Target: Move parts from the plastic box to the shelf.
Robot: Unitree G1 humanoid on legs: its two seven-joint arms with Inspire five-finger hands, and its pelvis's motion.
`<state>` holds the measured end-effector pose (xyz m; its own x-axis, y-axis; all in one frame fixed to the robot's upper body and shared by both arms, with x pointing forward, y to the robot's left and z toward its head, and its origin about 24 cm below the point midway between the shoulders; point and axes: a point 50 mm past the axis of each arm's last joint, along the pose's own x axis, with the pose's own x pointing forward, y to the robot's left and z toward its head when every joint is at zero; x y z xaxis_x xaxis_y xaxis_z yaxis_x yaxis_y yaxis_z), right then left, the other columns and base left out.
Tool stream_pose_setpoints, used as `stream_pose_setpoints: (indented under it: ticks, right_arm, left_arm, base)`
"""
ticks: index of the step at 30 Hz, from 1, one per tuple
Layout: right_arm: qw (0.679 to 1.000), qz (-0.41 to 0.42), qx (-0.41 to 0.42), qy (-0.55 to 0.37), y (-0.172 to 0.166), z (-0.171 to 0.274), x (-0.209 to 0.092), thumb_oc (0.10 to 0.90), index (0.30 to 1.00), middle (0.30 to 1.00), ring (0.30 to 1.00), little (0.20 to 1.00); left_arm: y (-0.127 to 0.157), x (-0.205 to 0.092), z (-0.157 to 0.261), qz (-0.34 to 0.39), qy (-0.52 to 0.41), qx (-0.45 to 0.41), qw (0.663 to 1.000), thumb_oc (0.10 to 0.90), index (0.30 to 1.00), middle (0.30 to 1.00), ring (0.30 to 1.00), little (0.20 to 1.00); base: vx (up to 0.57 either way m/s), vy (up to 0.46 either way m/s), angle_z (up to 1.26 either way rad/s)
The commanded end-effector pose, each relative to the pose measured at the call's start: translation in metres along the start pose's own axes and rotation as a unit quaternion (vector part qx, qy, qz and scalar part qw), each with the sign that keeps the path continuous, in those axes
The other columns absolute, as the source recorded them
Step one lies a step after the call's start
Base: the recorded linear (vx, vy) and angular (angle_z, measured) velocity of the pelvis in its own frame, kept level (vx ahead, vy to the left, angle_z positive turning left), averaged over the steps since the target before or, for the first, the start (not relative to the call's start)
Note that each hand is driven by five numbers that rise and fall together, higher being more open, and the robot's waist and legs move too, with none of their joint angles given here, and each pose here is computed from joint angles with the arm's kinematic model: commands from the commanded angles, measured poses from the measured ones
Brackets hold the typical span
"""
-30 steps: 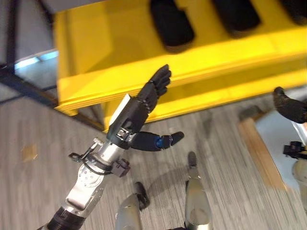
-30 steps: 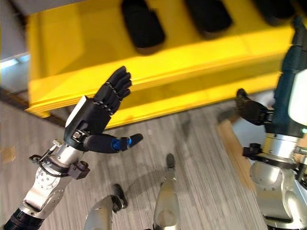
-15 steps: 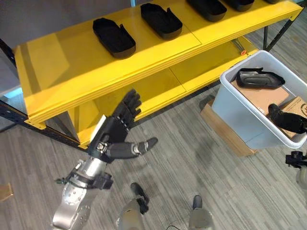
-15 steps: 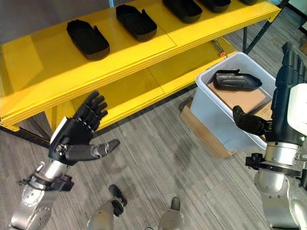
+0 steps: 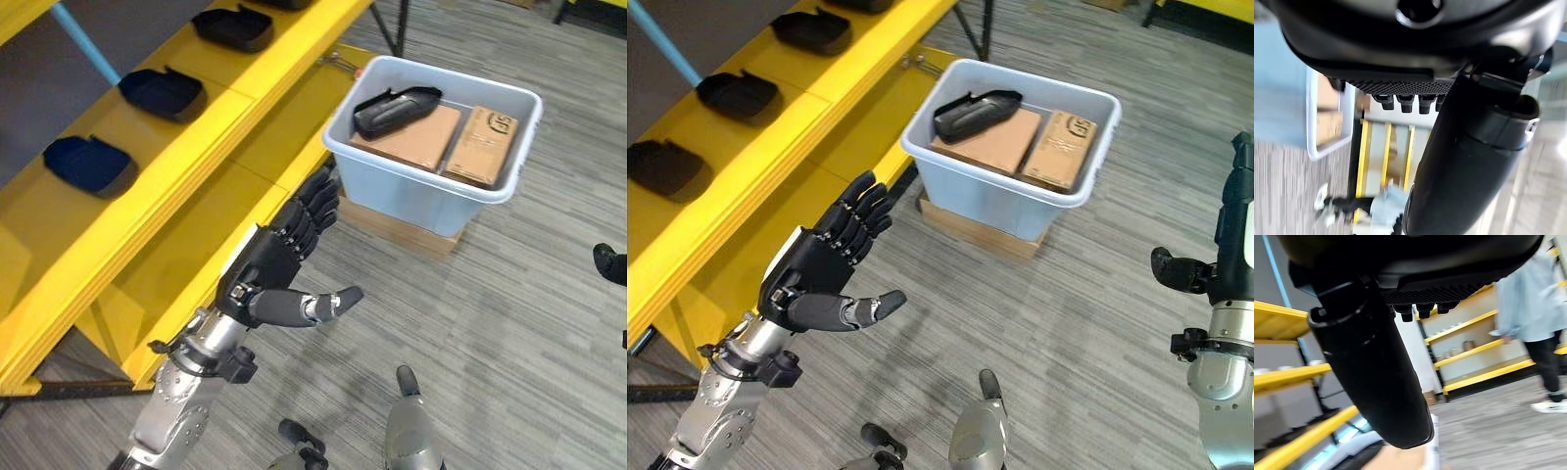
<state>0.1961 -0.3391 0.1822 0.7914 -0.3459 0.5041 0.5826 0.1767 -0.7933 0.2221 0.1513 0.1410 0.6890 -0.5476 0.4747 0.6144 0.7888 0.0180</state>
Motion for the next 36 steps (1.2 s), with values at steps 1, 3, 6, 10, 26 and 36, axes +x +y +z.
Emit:
stream_pose_setpoints:
  ticks: [1,3,6,10,26,36]
  right_arm:
    - [0.986,-0.123,-0.035,-0.109,-0.044,0.035,0.027,0.900,1.000,1.000,1.000,1.000]
    - [0.985,-0.120,-0.039,-0.114,-0.044,0.037,0.027,0.900,1.000,1.000,1.000,1.000]
    - [0.983,-0.112,-0.045,-0.140,-0.042,0.043,0.026,0.900,1.000,1.000,1.000,1.000]
    - [0.972,-0.070,-0.043,-0.220,-0.032,0.065,0.026,0.900,1.000,1.000,1.000,1.000]
    - [0.964,0.081,0.120,-0.224,0.032,0.099,0.006,0.900,1.000,1.000,1.000,1.000]
    - [0.958,0.113,0.158,-0.209,0.052,0.097,-0.013,0.900,1.000,1.000,1.000,1.000]
  left_arm:
    - [-0.010,0.016,0.038,-0.031,-0.130,0.033,0.990,0.900,1.000,1.000,1.000,1.000]
    - [-0.014,0.020,0.040,-0.048,-0.142,0.041,0.988,0.900,1.000,1.000,1.000,1.000]
    - [-0.021,0.029,0.045,-0.069,-0.171,0.049,0.982,0.900,1.000,1.000,1.000,1.000]
    - [-0.021,0.052,0.049,-0.034,-0.210,0.055,0.976,0.900,1.000,1.000,1.000,1.000]
    - [0.011,0.006,0.003,0.034,-0.038,0.095,0.994,0.900,1.000,1.000,1.000,1.000]
    - [0.027,-0.002,0.008,0.047,-0.026,0.143,0.988,0.900,1.000,1.000,1.000,1.000]
  base:
    - [-0.03,-0.065,-0.17]
    - [-0.04,-0.082,-0.09]
    - [-0.06,-0.127,-0.08]
    - [-0.06,-0.343,0.00]
    - [0.28,-0.136,-0.64]
    - [0.35,0.085,-0.58]
